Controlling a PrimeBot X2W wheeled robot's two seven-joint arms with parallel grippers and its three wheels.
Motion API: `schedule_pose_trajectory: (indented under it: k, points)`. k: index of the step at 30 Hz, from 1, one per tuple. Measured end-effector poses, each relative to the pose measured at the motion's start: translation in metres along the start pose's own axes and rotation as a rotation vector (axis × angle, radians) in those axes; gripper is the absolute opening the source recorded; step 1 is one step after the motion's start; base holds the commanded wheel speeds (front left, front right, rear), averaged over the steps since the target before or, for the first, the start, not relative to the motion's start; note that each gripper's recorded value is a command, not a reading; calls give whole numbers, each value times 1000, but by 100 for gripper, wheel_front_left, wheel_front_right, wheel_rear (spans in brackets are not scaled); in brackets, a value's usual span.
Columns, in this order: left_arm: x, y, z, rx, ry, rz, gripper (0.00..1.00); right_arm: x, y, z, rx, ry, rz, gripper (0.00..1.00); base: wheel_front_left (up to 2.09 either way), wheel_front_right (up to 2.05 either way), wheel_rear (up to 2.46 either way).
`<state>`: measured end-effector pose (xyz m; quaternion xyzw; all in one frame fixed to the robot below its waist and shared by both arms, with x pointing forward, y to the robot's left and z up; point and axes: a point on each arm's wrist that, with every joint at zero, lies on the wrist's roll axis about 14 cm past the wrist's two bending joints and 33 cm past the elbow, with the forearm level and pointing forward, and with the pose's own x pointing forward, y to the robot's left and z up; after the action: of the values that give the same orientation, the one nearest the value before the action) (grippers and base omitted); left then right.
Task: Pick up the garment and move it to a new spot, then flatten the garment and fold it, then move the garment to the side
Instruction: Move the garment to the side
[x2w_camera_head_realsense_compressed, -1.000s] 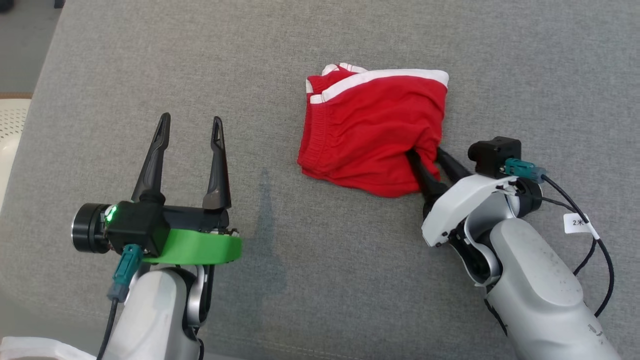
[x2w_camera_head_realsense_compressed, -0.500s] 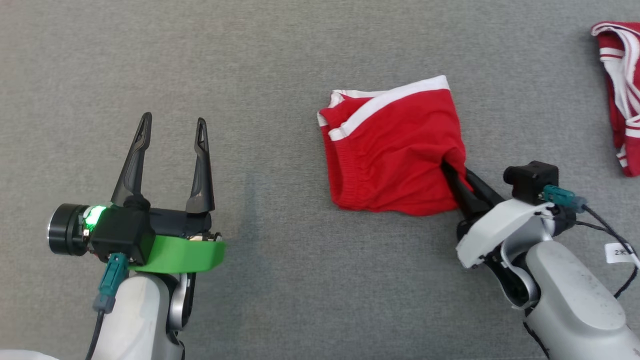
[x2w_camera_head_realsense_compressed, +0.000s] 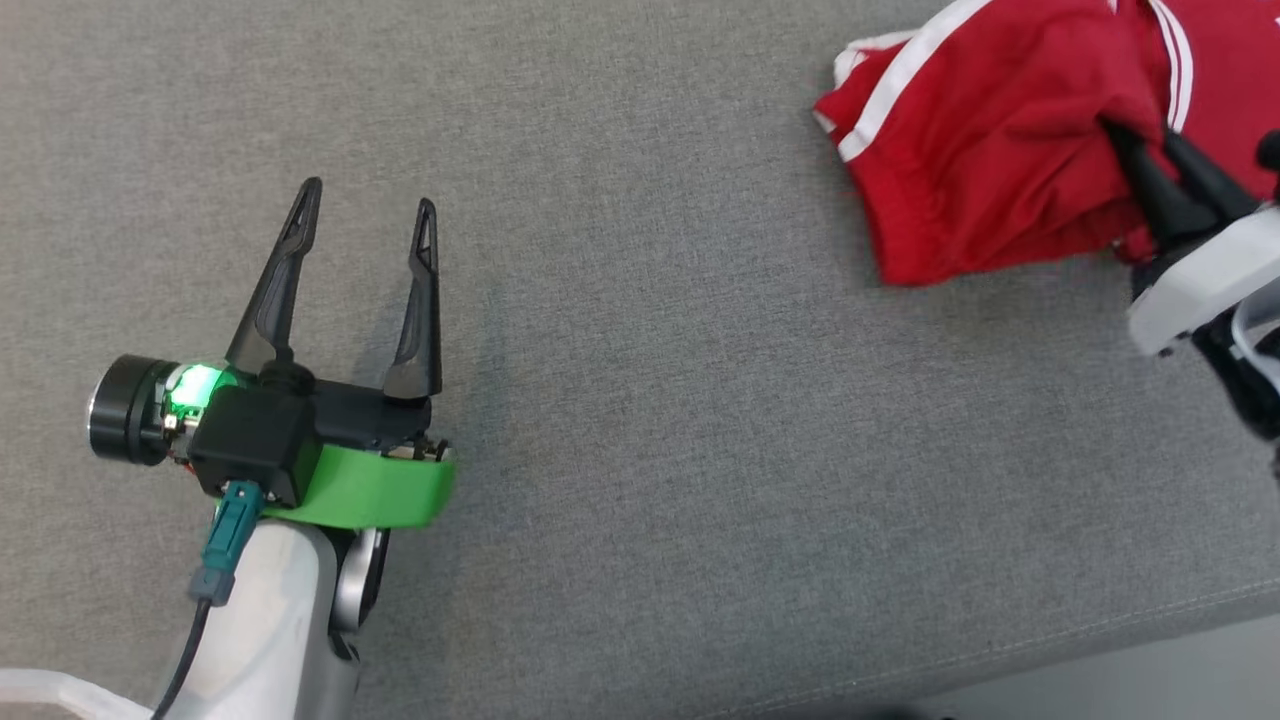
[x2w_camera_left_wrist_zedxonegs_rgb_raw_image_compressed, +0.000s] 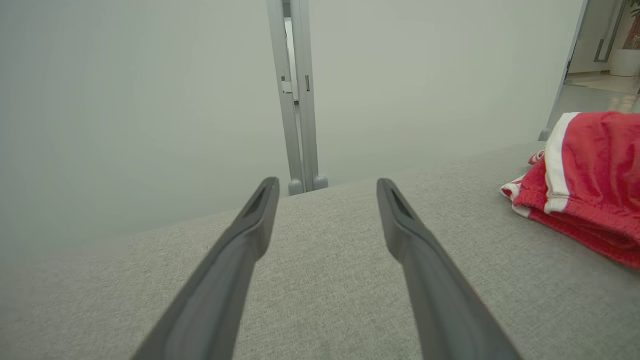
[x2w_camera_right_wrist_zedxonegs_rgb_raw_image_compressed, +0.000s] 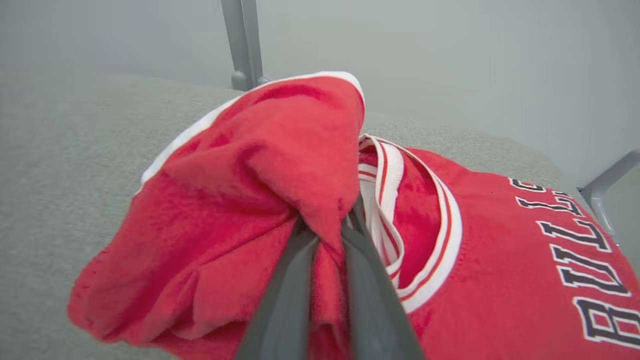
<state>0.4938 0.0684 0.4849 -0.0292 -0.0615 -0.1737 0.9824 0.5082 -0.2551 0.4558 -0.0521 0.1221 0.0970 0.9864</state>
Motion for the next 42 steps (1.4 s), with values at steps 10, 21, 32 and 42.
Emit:
schedule_pose_trajectory:
  k: [10, 21, 32, 42]
  points:
    - [22, -10, -35, -17, 36, -69, 100, 3, -115, -22, -60, 131, -244, 0, 0, 0, 0]
    - [22, -14, -50, -28, 64, -85, 100, -13, -150, -59, 17, 150, -410, 100, 0, 0, 0]
    - [6, -11, -31, -8, 72, -42, 100, -63, -108, -45, 129, -41, -403, 100, 0, 0, 0]
    - [-21, -7, -13, -4, 93, 25, 100, -97, -17, 1, 173, -242, -270, 100, 0, 0, 0]
